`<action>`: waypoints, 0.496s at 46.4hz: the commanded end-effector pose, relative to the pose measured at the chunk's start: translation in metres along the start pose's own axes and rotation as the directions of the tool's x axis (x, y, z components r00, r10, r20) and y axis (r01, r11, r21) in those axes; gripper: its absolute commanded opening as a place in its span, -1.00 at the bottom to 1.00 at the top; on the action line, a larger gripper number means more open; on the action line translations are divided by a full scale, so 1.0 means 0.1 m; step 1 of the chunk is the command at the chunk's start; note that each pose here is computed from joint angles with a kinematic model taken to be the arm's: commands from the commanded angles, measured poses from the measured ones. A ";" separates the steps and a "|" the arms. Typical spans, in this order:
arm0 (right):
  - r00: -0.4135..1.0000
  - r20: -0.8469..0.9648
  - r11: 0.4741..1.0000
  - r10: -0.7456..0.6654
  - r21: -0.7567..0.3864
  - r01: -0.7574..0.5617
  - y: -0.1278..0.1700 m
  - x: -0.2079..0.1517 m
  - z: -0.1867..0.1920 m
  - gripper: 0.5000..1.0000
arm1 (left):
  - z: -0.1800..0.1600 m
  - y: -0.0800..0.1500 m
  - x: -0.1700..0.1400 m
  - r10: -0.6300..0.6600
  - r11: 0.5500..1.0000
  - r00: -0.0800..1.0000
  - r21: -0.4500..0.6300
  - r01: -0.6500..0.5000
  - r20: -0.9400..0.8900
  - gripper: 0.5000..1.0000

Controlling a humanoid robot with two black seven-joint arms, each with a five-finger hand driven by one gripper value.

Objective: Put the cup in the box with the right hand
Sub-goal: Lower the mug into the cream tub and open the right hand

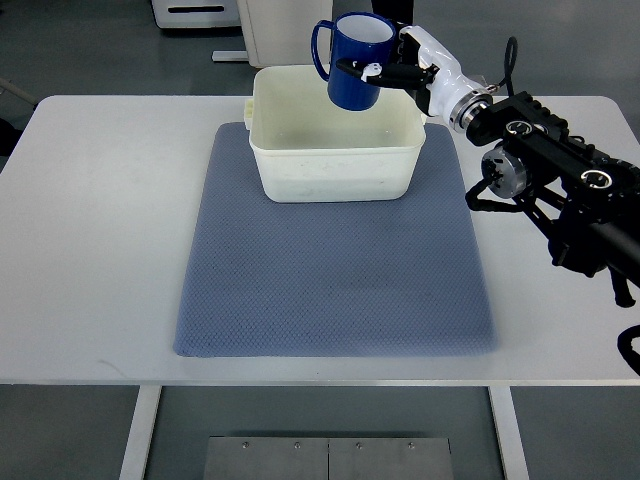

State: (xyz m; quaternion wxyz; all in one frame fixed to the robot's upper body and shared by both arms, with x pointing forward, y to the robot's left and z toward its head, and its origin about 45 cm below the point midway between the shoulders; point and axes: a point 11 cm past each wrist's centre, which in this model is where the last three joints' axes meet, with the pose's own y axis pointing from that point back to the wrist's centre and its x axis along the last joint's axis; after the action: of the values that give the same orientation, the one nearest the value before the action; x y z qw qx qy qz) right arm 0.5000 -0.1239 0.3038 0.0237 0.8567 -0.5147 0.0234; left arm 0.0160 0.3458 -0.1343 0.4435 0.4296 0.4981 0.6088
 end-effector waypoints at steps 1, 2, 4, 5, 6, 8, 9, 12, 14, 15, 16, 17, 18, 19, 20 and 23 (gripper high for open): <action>1.000 0.002 1.000 0.028 -0.011 -0.028 -0.03 -0.06 0.06 -1.00 | 0.00 0.00 0.00 0.000 1.000 1.000 0.000 0.000 0.000 1.00; 0.999 -0.002 0.999 0.034 -0.015 -0.034 -0.04 -0.08 0.08 -1.00 | 0.00 0.00 0.00 0.000 1.000 1.000 0.000 0.000 0.000 1.00; 0.999 -0.010 0.999 0.046 -0.027 -0.047 -0.04 -0.08 0.13 -1.00 | 0.00 0.00 0.00 0.000 1.000 1.000 0.000 0.000 -0.001 1.00; 0.998 -0.016 0.998 0.053 -0.030 -0.053 -0.04 -0.08 0.14 -1.00 | 0.00 0.00 0.00 0.000 1.000 1.000 0.000 0.000 0.000 1.00; 0.998 -0.018 0.998 0.057 -0.034 -0.058 -0.04 -0.08 0.15 -1.00 | 0.00 0.00 0.00 0.000 1.000 1.000 0.000 0.000 0.000 1.00; 0.998 -0.025 0.997 0.063 -0.042 -0.064 -0.04 -0.09 0.19 -1.00 | 0.00 0.00 0.00 0.000 1.000 1.000 0.000 0.000 0.000 1.00; 0.998 -0.027 0.997 0.063 -0.044 -0.065 -0.04 -0.10 0.20 -1.00 | 0.00 0.00 0.00 0.000 1.000 1.000 0.000 0.000 0.000 1.00; 0.997 -0.030 0.996 0.065 -0.060 -0.067 -0.03 -0.12 0.27 -1.00 | 0.00 0.00 0.00 0.000 1.000 1.000 0.000 0.000 0.000 1.00; 0.997 -0.034 0.995 0.070 -0.068 -0.072 -0.03 -0.11 0.30 -1.00 | 0.00 0.00 0.00 0.000 1.000 1.000 0.000 0.000 0.000 1.00; 0.997 -0.034 0.995 0.071 -0.072 -0.073 -0.03 -0.11 0.32 -1.00 | 0.00 0.00 0.00 0.000 1.000 1.000 0.000 0.000 0.000 1.00; 0.997 -0.035 0.995 0.073 -0.072 -0.075 -0.03 -0.10 0.33 -1.00 | 0.00 0.00 0.00 0.000 1.000 1.000 0.000 0.000 0.000 1.00; 0.997 -0.034 0.994 0.075 -0.075 -0.077 -0.03 -0.10 0.34 -1.00 | 0.00 0.00 0.00 0.000 1.000 1.000 0.000 0.000 0.000 1.00; 0.997 -0.034 0.994 0.076 -0.078 -0.079 -0.02 -0.10 0.36 -1.00 | 0.00 0.00 0.00 0.000 1.000 1.000 0.000 0.000 0.000 1.00; 0.996 -0.033 0.994 0.078 -0.080 -0.080 -0.02 -0.09 0.37 -1.00 | 0.00 0.00 0.00 0.000 1.000 1.000 0.000 0.000 0.000 1.00; 0.996 -0.032 0.993 0.078 -0.082 -0.081 -0.02 -0.09 0.38 -1.00 | 0.00 0.00 0.00 0.000 1.000 1.000 0.000 0.000 0.000 1.00; 0.996 -0.031 0.993 0.081 -0.084 -0.083 -0.01 -0.09 0.39 -1.00 | 0.00 0.00 0.00 0.000 1.000 1.000 0.000 0.000 0.000 1.00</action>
State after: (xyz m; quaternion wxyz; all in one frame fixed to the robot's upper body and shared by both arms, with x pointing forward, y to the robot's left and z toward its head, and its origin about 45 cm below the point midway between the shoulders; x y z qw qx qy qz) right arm 0.4976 -0.1177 0.2648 0.0664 0.8332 -0.5488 0.0149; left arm 0.0159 0.3458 -0.1343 0.4434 0.4296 0.4981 0.6088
